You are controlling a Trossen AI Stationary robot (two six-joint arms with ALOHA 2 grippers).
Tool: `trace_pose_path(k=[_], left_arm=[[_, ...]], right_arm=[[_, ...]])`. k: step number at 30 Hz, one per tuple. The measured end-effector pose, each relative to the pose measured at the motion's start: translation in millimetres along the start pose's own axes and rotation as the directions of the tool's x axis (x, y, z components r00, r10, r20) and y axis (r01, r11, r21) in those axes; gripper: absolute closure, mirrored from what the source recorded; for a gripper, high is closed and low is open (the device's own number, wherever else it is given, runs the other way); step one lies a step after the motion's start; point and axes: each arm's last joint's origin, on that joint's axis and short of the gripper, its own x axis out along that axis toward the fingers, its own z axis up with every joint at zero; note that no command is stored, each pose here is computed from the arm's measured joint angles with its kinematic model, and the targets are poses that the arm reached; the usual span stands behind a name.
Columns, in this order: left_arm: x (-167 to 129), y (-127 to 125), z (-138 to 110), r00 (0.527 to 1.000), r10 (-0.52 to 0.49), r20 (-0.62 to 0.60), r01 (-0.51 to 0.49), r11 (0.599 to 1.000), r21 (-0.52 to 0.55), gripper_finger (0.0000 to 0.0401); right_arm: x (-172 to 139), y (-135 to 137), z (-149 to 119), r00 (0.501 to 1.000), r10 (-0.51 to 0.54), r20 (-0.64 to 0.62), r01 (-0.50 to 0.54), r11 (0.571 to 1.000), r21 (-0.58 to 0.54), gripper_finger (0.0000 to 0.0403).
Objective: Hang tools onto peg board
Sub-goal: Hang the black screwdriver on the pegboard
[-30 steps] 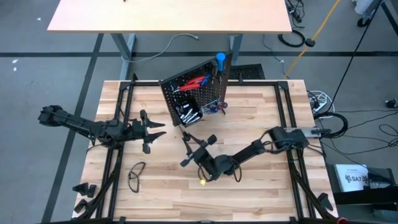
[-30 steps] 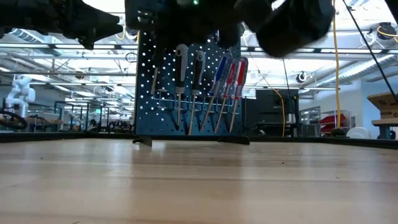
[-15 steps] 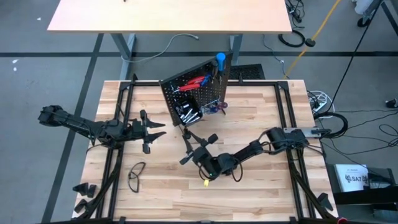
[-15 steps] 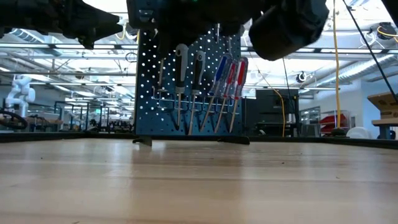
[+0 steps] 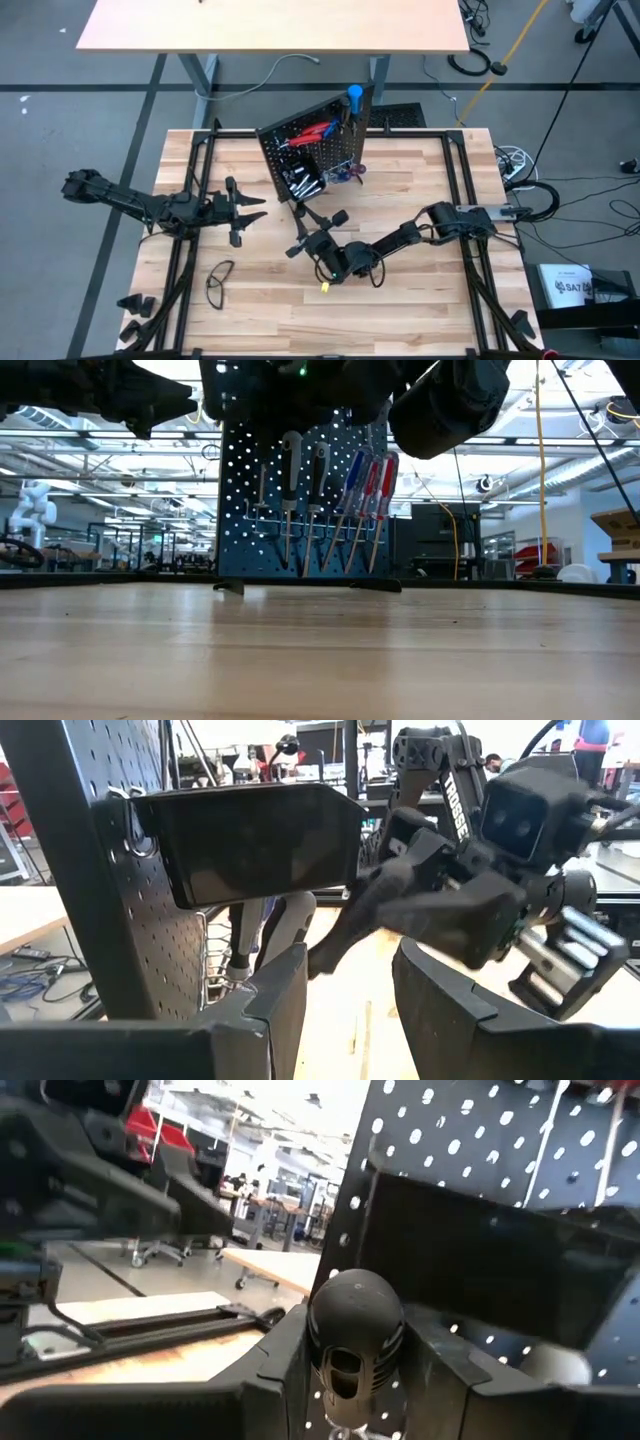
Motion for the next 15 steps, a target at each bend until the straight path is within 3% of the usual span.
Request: trace_pose_path(k=[6,15], left_arm=[[0.0,0.0,0.0,1.0,0.0,0.0,0.0,1.0,0.0,0.025],[0.0,0.0,0.0,1.0,0.0,0.0,0.0,1.0,0.002,0.025]], right_arm=[[6.3,3.2,-8.3,0.999,0.005,-0.037,-0.005,1.0,0.008,0.0293],[10.3,-0.2,0.6,0.987,-0.117,-0.112,0.119,0.993,0.007,0.0293]])
